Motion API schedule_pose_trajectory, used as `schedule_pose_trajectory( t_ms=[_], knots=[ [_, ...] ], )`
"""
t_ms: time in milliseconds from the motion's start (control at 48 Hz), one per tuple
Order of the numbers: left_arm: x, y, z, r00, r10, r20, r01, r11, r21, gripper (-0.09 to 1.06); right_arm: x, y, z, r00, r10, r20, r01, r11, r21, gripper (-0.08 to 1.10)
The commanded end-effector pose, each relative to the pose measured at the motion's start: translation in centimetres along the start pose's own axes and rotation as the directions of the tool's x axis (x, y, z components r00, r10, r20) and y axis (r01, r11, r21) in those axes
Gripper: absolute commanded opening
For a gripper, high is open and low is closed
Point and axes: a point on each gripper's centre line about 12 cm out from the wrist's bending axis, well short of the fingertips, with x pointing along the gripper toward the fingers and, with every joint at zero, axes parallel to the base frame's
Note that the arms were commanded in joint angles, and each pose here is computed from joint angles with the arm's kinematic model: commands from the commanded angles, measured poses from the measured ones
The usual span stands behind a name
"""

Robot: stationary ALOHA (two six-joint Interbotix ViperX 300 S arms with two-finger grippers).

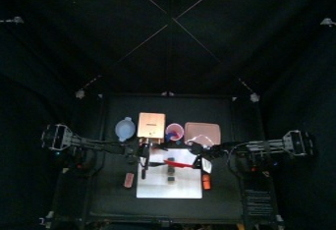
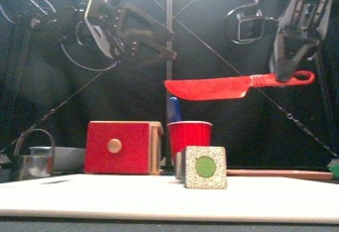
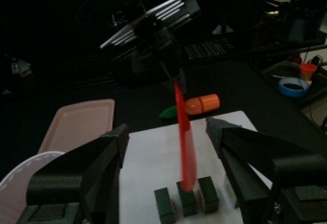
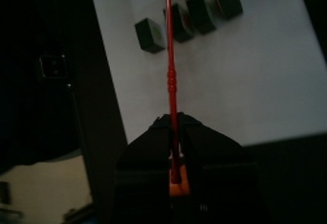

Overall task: Place sushi on board then cut the sushi with the knife then place the pieces on the plate
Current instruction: Place the 4 sushi pieces on the plate

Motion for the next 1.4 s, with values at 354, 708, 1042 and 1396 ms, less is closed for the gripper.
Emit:
schedule_pose_trajectory(
  t_ms=[354,708,1042,1396],
  knots=[
    [-0.6,0.5,0.0,0.9999,0.010,0.008,-0.011,0.9999,0.008,0.96,0.6,0.5,-3.7,0.980,-0.184,-0.082,0.194,0.748,0.634,0.43],
    [-0.4,0.6,-0.4,0.9999,0.011,-0.004,-0.011,0.9999,0.009,0.96,6.4,2.8,-5.1,0.978,-0.172,-0.122,0.207,0.665,0.717,0.57],
    [-0.5,0.6,-0.7,0.9998,0.013,-0.012,-0.013,0.9999,0.010,0.96,7.1,3.0,-4.3,0.962,-0.247,-0.114,0.261,0.722,0.641,0.79],
    [-1.1,1.7,0.1,0.9989,0.046,0.011,-0.046,0.9989,0.005,0.96,4.5,2.4,4.1,0.941,-0.320,0.111,0.318,0.947,0.035,0.79]
  ],
)
